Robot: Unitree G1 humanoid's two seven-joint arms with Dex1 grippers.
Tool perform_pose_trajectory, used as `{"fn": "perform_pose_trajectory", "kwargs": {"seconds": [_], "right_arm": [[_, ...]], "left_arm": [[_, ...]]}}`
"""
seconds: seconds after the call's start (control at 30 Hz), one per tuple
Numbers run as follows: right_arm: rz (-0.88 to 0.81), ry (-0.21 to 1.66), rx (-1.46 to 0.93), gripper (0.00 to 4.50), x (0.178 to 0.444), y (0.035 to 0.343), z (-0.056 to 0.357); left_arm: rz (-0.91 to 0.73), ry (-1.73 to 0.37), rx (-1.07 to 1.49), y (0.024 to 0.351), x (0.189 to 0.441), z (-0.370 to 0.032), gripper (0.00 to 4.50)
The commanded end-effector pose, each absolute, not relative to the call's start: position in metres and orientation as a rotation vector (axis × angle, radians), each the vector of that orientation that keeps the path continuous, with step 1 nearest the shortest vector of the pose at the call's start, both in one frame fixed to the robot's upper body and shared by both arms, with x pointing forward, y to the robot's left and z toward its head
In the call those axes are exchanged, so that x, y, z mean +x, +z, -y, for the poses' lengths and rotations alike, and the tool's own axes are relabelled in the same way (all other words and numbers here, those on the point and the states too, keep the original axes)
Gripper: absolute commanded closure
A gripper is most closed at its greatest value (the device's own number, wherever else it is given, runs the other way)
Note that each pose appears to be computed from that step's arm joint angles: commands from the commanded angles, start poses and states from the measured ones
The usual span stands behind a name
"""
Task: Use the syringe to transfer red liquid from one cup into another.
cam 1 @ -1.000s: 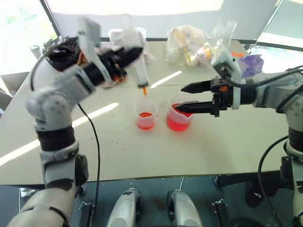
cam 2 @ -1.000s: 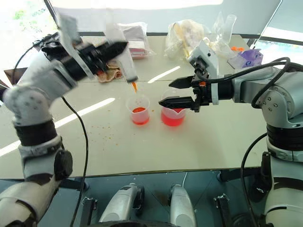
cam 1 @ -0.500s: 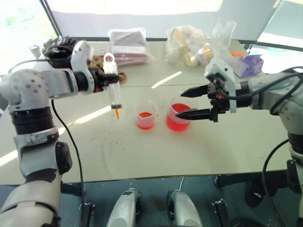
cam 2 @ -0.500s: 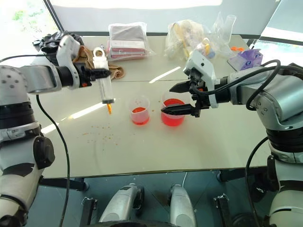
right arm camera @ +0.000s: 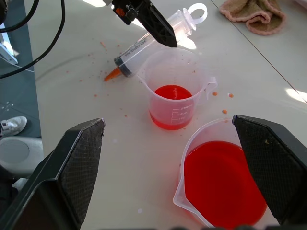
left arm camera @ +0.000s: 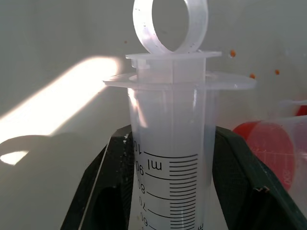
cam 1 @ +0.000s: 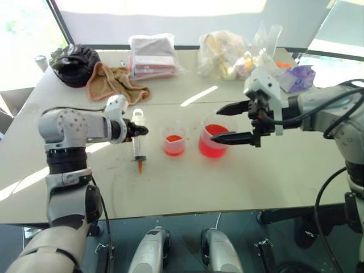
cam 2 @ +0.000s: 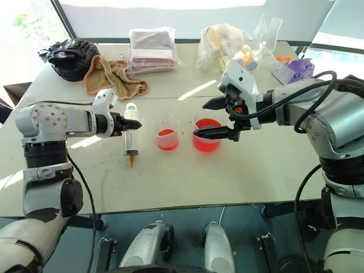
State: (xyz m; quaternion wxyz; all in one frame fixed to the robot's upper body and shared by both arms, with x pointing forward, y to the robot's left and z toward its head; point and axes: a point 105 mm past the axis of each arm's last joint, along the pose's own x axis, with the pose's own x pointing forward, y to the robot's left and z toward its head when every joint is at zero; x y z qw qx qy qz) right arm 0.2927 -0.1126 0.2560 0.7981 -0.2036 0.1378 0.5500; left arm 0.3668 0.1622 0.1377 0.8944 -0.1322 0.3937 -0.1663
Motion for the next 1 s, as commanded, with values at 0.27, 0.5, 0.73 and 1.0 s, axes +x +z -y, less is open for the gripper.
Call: {"fn": "perform_pose_trajectory", "kwargs": {"seconds": [0.27,0.5,0.73,1.0], "right_arm": [[-0.249,1.170,-0.490,0.00,0.291,0.267,0.114],[-0.272,1.180,-0.547,0.00,0.291,0.263,0.121],[-0.306,1.203,-0.615,0.00,0.292,0.256,0.132],[-0.299,1.217,-0.629,0.00,0.296,0.253,0.132]], "left_arm": [[-0.599,-0.443,-0.262,0.173,0.367,-0.159,0.03],[-0.317,-0.509,-0.079,0.220,0.356,-0.173,0.03],[-0.184,-0.712,0.139,0.243,0.314,-0.183,0.03],[-0.282,-0.855,0.111,0.223,0.277,-0.185,0.03]]}}
